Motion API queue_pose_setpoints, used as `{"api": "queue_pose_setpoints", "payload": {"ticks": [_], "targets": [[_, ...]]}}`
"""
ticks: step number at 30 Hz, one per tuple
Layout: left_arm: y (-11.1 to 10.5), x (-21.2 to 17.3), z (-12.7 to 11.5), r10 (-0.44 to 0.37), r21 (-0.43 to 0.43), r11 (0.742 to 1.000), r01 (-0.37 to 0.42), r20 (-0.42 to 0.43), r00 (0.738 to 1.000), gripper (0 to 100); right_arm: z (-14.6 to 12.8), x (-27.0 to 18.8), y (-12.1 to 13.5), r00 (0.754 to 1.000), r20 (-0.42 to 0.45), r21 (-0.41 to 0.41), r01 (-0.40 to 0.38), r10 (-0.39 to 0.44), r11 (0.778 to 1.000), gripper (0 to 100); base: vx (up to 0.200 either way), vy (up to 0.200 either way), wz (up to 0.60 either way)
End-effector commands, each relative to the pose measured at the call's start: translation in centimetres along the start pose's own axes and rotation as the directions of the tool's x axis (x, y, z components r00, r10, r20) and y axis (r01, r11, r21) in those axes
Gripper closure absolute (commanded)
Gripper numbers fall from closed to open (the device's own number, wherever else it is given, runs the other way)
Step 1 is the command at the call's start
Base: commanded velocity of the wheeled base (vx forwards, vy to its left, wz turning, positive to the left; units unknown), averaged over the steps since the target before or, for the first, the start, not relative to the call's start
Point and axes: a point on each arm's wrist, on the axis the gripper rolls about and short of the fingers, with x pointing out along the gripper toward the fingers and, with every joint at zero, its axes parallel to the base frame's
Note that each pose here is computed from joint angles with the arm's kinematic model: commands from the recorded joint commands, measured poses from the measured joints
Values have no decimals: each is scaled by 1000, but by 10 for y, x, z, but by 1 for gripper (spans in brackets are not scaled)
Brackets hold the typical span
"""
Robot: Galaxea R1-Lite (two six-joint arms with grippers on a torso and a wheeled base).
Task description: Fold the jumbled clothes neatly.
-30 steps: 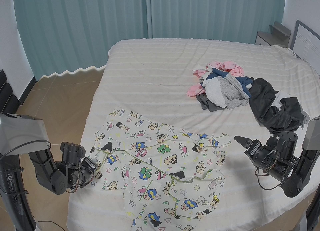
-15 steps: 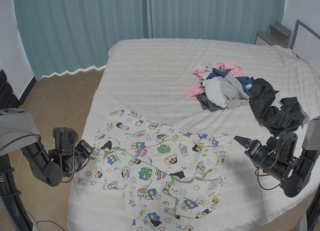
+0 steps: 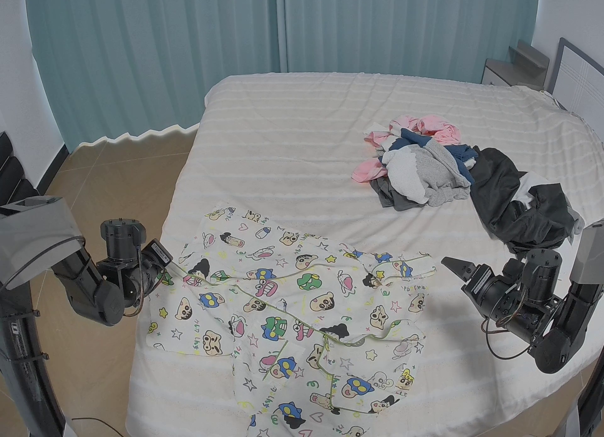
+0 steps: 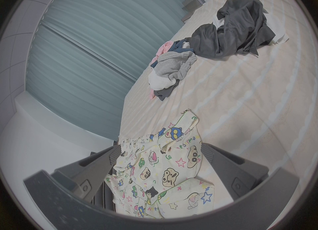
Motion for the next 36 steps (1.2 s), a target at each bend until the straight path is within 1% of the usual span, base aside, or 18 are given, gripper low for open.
{"api": "queue_pose_setpoints", "payload": {"ticks": [1,4,9,13,14,18,22,24,25,26,27,30,33,35,36], "targets": [[13,28,-14,53,25,998,-53,-19,998,100,0,0,0,1000,-2,0,1,-1,1000,0,0,0,0],[15,34,-18,61,28,998,-61,-26,998,100,-1,1,-1,1000,-4,0,4,-4,1000,0,0,0,0],[20,37,-10,81,22,996,-81,-14,997,100,-1,1,-1,1000,-3,1,4,-4,1000,0,0,0,0],[26,37,-8,102,53,993,-101,-17,995,100,-1,1,-1,1000,-5,0,5,-5,1000,0,0,0,0],[27,37,-6,103,54,993,-102,-15,995,0,-1,1,-1,1000,-5,0,5,-5,1000,0,0,0,0],[29,33,-7,112,58,992,-111,-25,993,0,-1,1,-1,1000,-4,2,6,-6,1000,0,0,0,0],[32,9,-4,133,103,987,-127,-58,989,0,-1,1,-1,1000,-4,2,6,-6,1000,0,0,0,0],[31,1,0,129,100,987,-123,-58,990,0,0,1,-2,1000,-3,3,7,-7,1000,0,0,0,0],[31,-14,8,118,93,989,-112,-67,991,0,0,1,-2,1000,-3,3,7,-7,1000,0,0,0,0],[31,-14,8,118,93,989,-112,-67,991,0,0,1,-2,1000,-3,3,7,-7,1000,0,0,0,0],[33,-34,14,95,85,993,-86,-110,989,0,0,1,-2,1000,-3,3,7,-7,1000,0,0,0,0],[38,-66,14,74,66,996,-62,-190,979,0,0,1,-2,1000,-3,3,7,-7,1000,0,0,0,0],[48,-95,2,62,11,998,-61,-296,953,0,0,1,-2,1000,-3,3,7,-7,1000,0,0,0,0],[60,-107,-10,66,-6,997,-73,-372,926,0,0,1,-2,1000,-3,3,7,-7,1000,0,0,0,0],[60,-107,-10,66,-6,997,-73,-372,926,0,0,1,-2,1000,-3,3,7,-7,1000,0,0,0,0]]}}
